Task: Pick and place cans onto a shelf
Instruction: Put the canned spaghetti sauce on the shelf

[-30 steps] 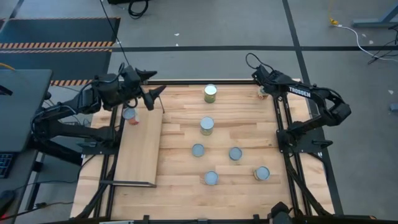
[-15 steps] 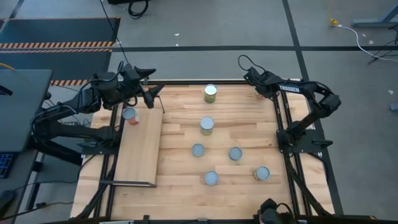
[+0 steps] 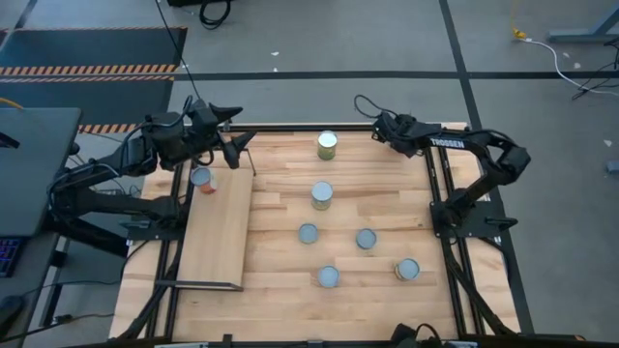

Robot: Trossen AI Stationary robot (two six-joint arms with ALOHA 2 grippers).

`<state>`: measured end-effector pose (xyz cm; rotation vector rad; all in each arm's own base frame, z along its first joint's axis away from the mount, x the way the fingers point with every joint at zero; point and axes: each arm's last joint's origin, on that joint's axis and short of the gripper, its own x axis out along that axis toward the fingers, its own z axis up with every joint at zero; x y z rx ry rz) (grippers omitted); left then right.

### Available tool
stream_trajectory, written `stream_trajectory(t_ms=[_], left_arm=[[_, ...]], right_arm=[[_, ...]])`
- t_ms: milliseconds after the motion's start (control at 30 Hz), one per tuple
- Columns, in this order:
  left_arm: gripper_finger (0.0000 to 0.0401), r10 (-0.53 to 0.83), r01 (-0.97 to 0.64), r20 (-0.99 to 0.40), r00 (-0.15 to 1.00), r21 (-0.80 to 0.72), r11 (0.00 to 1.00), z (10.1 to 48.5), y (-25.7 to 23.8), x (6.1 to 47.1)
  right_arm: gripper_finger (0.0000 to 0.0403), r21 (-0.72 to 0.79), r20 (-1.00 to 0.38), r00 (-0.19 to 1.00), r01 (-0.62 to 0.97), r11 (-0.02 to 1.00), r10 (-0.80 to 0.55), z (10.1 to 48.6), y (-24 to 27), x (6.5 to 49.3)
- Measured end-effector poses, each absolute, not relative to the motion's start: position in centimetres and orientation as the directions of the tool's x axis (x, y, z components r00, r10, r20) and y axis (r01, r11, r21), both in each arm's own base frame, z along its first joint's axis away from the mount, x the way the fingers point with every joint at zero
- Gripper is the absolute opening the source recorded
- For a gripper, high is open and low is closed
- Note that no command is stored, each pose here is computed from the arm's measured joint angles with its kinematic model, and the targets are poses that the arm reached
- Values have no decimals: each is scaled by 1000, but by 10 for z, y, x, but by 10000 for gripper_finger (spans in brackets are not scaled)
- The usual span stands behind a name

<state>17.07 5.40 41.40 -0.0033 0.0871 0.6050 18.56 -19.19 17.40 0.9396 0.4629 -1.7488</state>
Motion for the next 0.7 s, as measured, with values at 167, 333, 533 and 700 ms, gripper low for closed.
stream_trajectory(t_ms=[167,333,533,700], left_arm=[[354,567,-567,-62,822,12,824,418,51,161],[354,567,-567,-22,824,-7,824,425,46,140],[354,567,-564,26,823,-78,822,431,39,114],[354,567,-561,38,823,-100,822,433,37,104]], right_arm=[[347,188,-795,-83,908,-374,-601,169,-170,201],[347,257,-800,-48,873,-415,-599,160,-144,210],[347,311,-782,7,871,-381,-623,157,-117,206],[347,200,-817,164,980,-4,-553,183,-113,214]])
